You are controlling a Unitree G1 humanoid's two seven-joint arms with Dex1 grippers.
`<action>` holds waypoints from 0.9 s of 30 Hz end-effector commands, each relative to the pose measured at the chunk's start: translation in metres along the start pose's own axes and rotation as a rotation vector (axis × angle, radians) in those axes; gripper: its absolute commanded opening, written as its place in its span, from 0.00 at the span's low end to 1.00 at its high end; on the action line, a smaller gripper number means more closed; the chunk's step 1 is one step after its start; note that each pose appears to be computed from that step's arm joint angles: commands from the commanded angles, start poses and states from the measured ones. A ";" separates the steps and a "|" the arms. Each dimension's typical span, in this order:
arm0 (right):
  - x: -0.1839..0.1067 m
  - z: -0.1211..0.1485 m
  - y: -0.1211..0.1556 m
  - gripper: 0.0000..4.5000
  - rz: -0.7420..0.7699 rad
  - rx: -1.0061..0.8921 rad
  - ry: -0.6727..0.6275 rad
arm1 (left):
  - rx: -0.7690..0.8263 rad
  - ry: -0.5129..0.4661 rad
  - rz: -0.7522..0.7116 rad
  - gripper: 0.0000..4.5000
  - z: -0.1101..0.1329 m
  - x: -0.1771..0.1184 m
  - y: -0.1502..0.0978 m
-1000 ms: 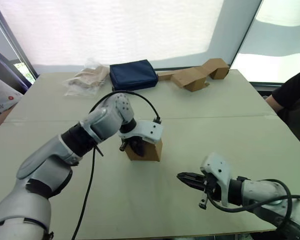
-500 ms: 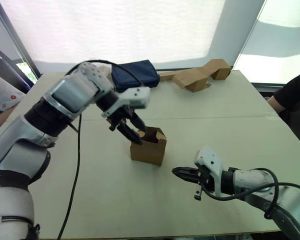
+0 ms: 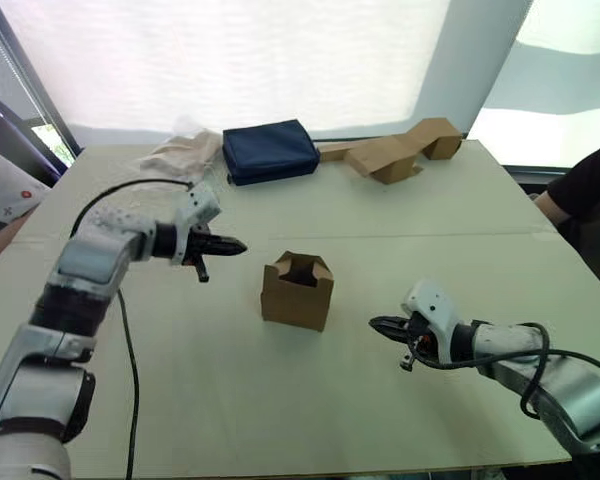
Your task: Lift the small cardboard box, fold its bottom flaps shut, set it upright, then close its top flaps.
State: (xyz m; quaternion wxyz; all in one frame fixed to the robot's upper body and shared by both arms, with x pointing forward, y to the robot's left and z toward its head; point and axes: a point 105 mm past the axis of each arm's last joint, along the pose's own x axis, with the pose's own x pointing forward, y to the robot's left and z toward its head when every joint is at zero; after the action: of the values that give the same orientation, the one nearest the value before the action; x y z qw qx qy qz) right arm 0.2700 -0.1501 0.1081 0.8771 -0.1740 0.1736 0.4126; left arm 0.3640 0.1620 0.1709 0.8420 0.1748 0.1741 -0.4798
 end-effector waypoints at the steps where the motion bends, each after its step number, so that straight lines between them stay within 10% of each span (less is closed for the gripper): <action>1: 0.008 0.010 -0.002 0.00 0.004 -0.025 -0.060 | 0.031 -0.037 0.042 0.01 -0.002 0.002 -0.009; 27: 0.064 0.021 0.022 0.00 0.171 -0.113 -0.077 | -0.125 -0.031 -0.127 0.01 -0.049 0.036 -0.096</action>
State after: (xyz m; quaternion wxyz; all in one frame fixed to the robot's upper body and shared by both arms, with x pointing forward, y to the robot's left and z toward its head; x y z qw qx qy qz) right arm 0.3031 -0.0961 0.0886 0.8462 -0.1909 0.1468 0.4753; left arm 0.3022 0.1270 0.0902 0.8385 0.1037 0.2198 -0.4877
